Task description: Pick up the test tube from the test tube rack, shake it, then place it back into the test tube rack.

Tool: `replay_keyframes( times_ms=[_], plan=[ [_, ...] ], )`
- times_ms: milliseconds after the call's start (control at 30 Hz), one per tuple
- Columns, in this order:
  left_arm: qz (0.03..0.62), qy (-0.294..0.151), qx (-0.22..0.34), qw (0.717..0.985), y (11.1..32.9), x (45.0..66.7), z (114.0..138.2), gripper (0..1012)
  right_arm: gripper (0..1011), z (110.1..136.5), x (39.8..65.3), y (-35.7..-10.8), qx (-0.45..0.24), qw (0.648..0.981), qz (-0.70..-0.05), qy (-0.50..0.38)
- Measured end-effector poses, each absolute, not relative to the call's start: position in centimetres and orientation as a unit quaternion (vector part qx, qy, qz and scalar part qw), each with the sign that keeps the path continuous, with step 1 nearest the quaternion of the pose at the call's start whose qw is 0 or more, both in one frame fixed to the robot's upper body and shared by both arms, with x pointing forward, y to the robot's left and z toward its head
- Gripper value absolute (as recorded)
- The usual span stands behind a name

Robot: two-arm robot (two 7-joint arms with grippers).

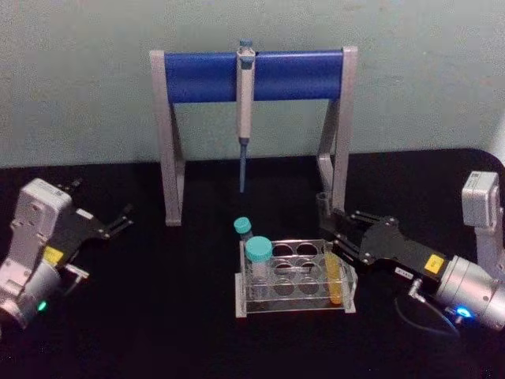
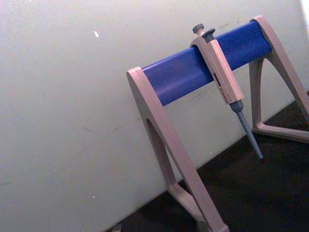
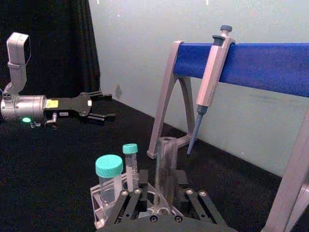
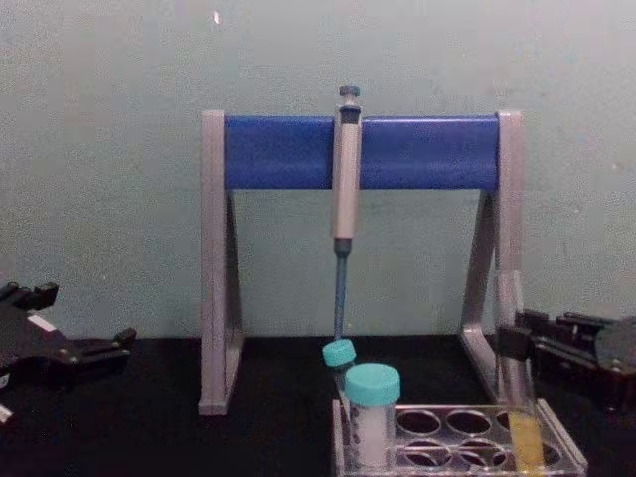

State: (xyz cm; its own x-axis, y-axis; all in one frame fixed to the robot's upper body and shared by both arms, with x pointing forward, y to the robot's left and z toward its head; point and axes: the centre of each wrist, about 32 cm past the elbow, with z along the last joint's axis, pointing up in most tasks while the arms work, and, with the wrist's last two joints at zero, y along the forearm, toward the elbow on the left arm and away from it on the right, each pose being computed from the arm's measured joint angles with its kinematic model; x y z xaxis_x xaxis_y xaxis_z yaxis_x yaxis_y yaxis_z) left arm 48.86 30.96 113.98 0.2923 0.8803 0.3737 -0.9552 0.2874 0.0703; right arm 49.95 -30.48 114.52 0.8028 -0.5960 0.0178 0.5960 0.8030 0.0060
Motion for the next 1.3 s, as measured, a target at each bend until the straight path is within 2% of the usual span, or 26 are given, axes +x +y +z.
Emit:
replay_keyframes(
  times_ms=[33,67,100,300,333,367,433,467,567,733,1100,1300],
  plan=[
    [0.580,-0.132,0.141,0.791,30.97,48.86,113.98,1001,363,114.52,49.95,-30.47,0.000,0.949,-0.314,-0.009],
    [0.580,-0.132,0.142,0.791,30.97,48.86,113.98,1001,363,114.52,49.95,-30.47,0.000,0.949,-0.314,-0.009],
    [0.580,-0.132,0.141,0.791,30.97,48.86,113.98,1001,421,114.52,49.95,-30.47,0.000,0.949,-0.314,-0.009],
    [0.580,-0.132,0.141,0.791,30.97,48.86,113.98,1001,621,114.52,49.95,-30.47,0.001,0.950,-0.314,-0.010],
    [0.580,-0.132,0.141,0.791,30.97,48.86,113.98,1001,621,114.52,49.95,-30.47,0.001,0.950,-0.314,-0.010],
    [0.580,-0.132,0.142,0.791,30.97,48.86,113.98,1001,679,114.52,49.95,-30.47,0.001,0.950,-0.314,-0.010],
    [0.580,-0.132,0.142,0.791,30.97,48.86,113.98,1001,709,114.52,49.95,-30.47,0.001,0.950,-0.314,-0.010],
    [0.580,-0.132,0.141,0.791,30.97,48.86,113.98,1002,776,114.51,49.95,-30.47,0.001,0.950,-0.314,-0.010],
    [0.580,-0.132,0.141,0.791,30.97,48.86,113.98,1001,868,114.51,49.95,-30.47,0.001,0.950,-0.314,-0.010],
    [0.580,-0.132,0.141,0.791,30.97,48.86,113.98,1001,982,114.51,49.95,-30.47,0.001,0.950,-0.314,-0.010],
    [0.580,-0.132,0.142,0.791,30.97,48.86,113.98,1001,1000,114.54,49.91,-30.43,0.001,0.949,-0.315,-0.012],
    [0.580,-0.132,0.141,0.791,30.96,48.86,113.98,1001,1000,115.31,49.65,-30.19,0.014,0.944,-0.326,-0.044]
  ],
)
